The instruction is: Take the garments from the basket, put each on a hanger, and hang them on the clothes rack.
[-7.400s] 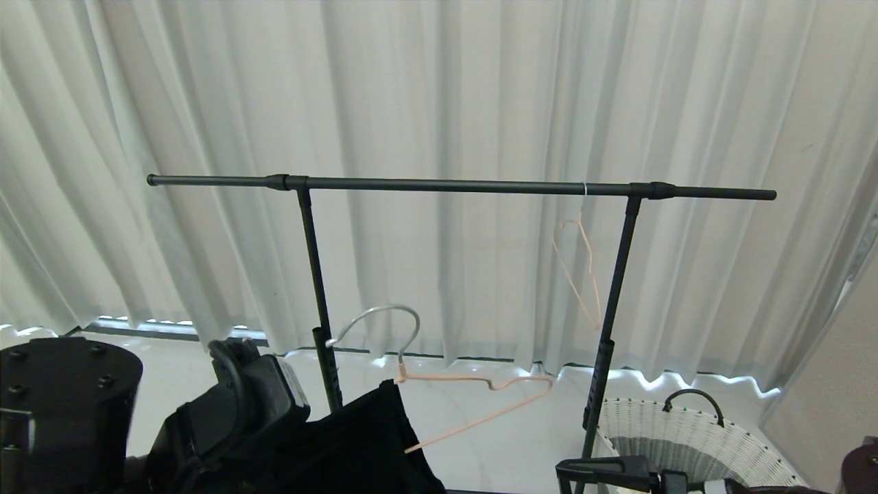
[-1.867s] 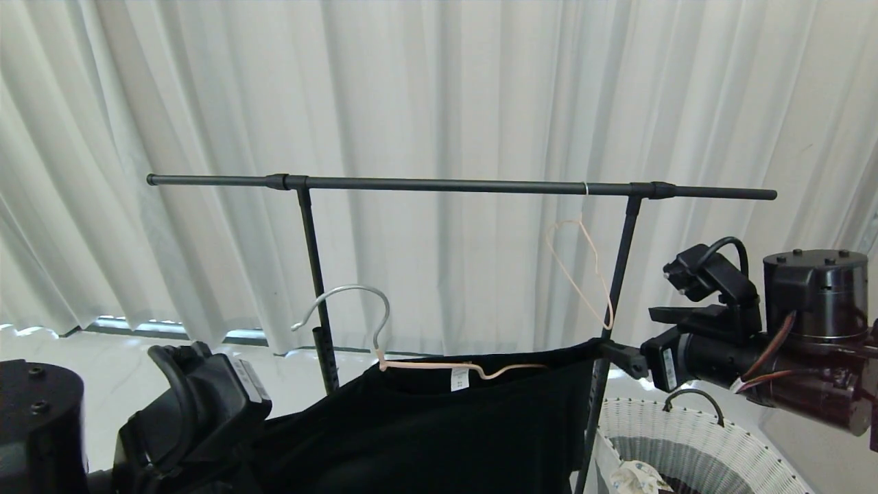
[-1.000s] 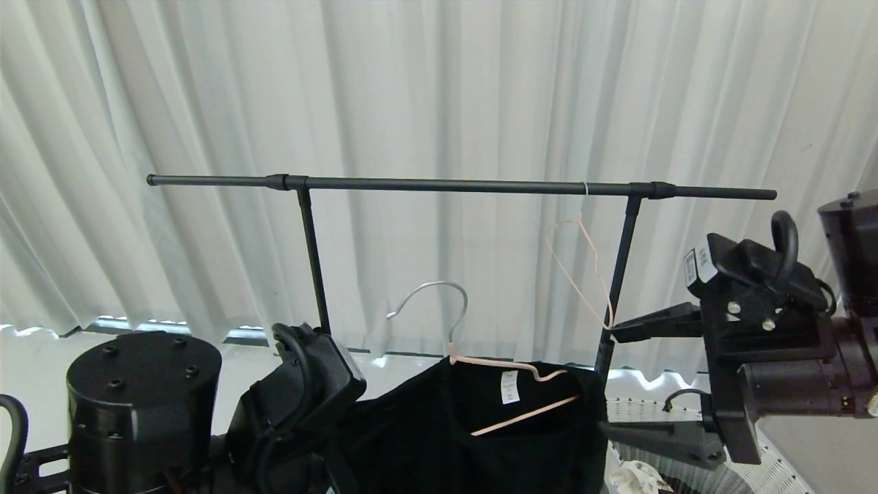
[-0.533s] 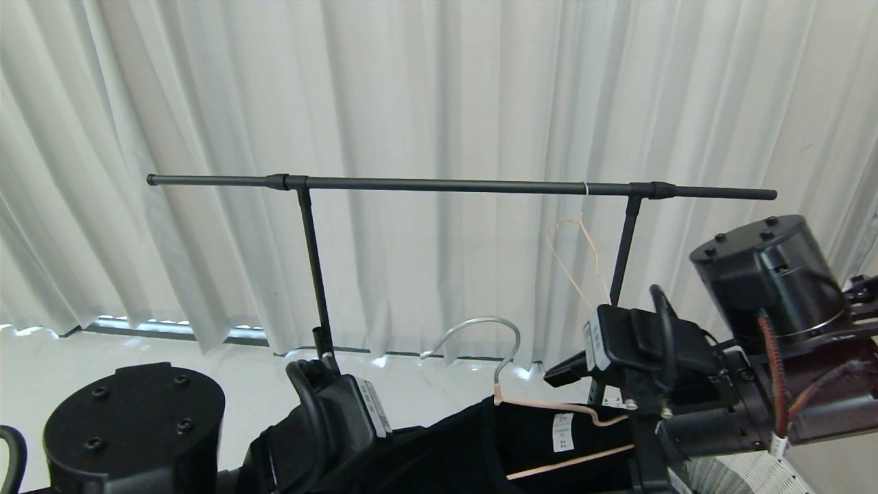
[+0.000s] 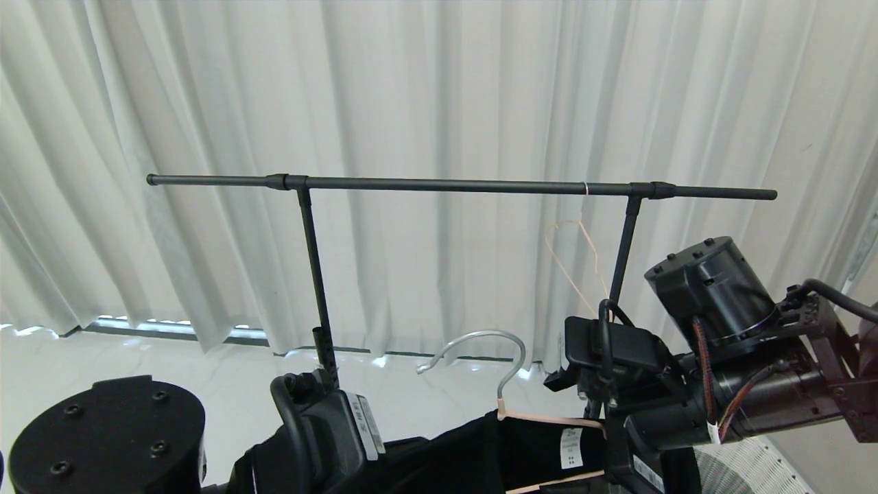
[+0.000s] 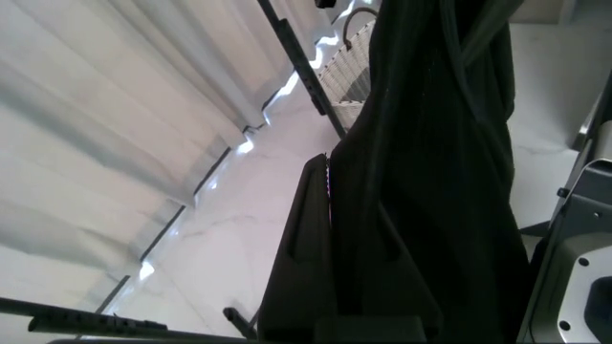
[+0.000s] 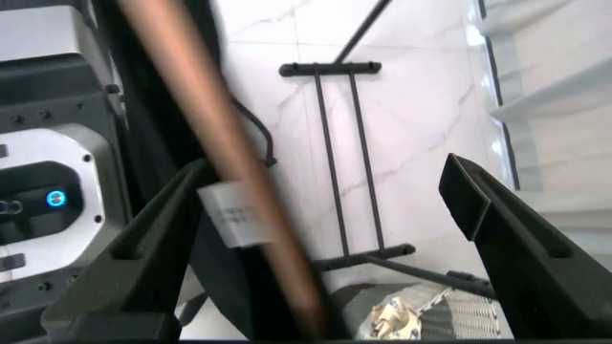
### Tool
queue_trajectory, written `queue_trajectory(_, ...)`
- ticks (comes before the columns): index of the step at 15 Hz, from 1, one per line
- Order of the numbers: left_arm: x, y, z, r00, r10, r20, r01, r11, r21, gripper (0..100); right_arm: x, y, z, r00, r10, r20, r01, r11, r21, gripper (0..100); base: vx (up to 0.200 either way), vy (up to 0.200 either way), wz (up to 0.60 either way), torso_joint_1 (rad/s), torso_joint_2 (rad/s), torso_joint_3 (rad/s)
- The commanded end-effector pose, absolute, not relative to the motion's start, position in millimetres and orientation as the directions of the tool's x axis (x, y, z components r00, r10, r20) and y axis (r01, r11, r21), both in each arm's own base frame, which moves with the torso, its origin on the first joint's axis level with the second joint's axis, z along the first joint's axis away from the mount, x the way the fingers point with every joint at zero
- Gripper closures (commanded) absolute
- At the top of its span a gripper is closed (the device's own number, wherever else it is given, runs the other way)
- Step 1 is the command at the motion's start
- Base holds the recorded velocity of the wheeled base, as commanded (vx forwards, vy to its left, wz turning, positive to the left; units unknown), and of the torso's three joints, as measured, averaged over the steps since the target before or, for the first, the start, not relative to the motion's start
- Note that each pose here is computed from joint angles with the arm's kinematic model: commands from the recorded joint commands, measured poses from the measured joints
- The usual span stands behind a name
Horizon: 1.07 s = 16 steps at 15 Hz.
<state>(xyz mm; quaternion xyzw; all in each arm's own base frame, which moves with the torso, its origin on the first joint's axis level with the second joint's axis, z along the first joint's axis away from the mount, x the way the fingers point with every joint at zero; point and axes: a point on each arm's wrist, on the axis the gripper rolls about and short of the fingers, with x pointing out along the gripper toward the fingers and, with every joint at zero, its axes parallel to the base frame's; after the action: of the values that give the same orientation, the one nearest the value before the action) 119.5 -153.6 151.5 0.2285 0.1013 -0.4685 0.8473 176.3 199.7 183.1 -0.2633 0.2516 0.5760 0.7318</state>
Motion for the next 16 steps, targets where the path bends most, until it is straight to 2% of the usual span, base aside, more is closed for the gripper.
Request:
queue_trajectory(1,119.0,-152.8,152.4,0.542,-0.749,-0.381,0.839,0.458,0.293,100,179.1,197.2,183.2,0.219,0.708,-0.671,-0.973,0.211,-0.096,0,0.0,0.0,0.0,0.0,0.0,0.0)
queue_trajectory(3,119.0,-153.3,153.2,0.541,-0.751,-0.378,0.84,0.457,0.293,100,179.4,196.9,183.2,0.22,0.708,-0.671,-0.973,0.211,-0.097,0,0.0,0.0,0.0,0.0,0.0,0.0)
queue_trajectory(4,119.1,-153.0,152.8,0.542,-0.75,-0.38,0.839,0.458,0.293,100,179.0,197.1,182.8,0.219,0.708,-0.672,-0.973,0.21,-0.096,100,0.0,0.0,0.0,0.0,0.0,0.0)
queue_trajectory(12,119.4,-153.9,152.3,0.54,-0.75,-0.382,0.84,0.456,0.294,100,175.1,193.0,191.3,0.237,0.727,-0.645,-0.97,0.212,-0.118,100,0.0,0.0,0.0,0.0,0.0,0.0)
queue_trajectory(14,120.2,-154.8,150.1,0.538,-0.746,-0.392,0.839,0.428,0.336,100,171.2,188.9,194.2,0.242,0.732,-0.637,-0.97,0.203,-0.136,100,0.0,0.0,0.0,0.0,0.0,0.0)
queue_trajectory(15,120.6,-155.4,149.9,0.537,-0.746,-0.394,0.839,0.427,0.337,0,170.3,187.5,195.3,0.246,0.736,-0.631,-0.969,0.189,-0.157,100,0.0,0.0,0.0,0.0,0.0,0.0)
queue_trajectory(16,121.0,-155.4,149.6,0.538,-0.745,-0.395,0.839,0.427,0.338,0,169.2,185.9,197.2,0.261,0.752,-0.605,-0.965,0.176,-0.196,100,0.0,0.0,0.0,0.0,0.0,0.0)
